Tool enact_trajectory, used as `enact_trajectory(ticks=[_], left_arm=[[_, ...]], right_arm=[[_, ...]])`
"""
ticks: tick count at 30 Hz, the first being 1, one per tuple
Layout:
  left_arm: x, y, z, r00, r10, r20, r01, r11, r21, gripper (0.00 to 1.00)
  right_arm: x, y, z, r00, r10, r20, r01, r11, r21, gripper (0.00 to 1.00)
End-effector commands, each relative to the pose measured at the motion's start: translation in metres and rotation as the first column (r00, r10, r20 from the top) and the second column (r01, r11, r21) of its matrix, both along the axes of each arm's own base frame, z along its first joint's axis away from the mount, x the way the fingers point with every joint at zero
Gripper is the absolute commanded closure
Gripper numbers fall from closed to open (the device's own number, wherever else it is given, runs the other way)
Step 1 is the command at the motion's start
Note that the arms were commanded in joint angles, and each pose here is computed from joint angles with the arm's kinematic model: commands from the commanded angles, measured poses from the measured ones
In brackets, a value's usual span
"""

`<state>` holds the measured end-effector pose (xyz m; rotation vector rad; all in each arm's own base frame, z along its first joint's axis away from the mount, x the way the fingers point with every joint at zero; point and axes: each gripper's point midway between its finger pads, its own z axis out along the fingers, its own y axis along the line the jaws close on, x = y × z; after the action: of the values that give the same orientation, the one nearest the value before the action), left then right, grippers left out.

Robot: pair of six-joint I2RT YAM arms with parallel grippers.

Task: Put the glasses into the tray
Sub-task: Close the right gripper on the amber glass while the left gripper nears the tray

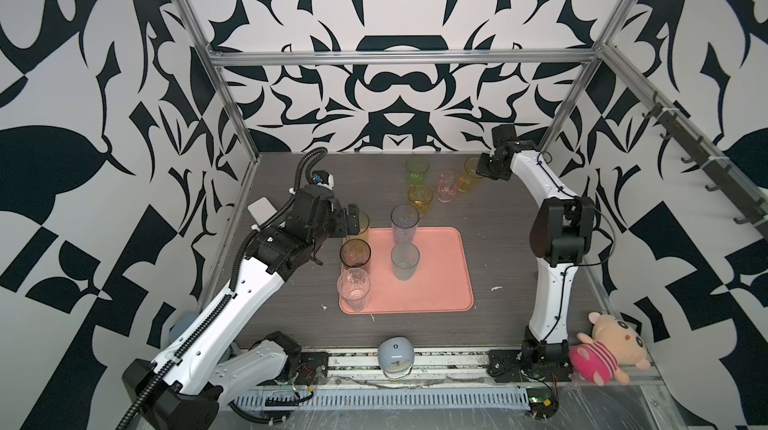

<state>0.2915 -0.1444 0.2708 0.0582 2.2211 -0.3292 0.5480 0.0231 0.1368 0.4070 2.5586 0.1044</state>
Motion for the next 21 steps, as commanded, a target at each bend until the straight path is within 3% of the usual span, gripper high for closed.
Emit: enact_trajectory(ticks=[1, 11, 21], left_arm=[[0.001, 0.000, 0.018, 0.999, 0.006, 0.038, -0.004, 0.999, -0.039, 0.01], [-0.001, 0.001, 0.020, 0.999, 0.003, 0.052, 0.000, 0.999, -0.046, 0.01], [-0.005, -0.001, 0.020, 0.998, -0.010, 0.062, 0.014, 0.998, -0.068, 0.01]], right_arm=[[0.004, -0.004, 0.029, 0.999, 0.002, 0.052, -0.001, 1.000, -0.019, 1.00], [-0.016, -0.018, 0.068, 0.998, 0.007, 0.062, 0.000, 0.994, -0.110, 1.00], [-0.059, -0.013, 0.096, 0.999, 0.038, -0.012, -0.039, 0.992, -0.117, 1.00]])
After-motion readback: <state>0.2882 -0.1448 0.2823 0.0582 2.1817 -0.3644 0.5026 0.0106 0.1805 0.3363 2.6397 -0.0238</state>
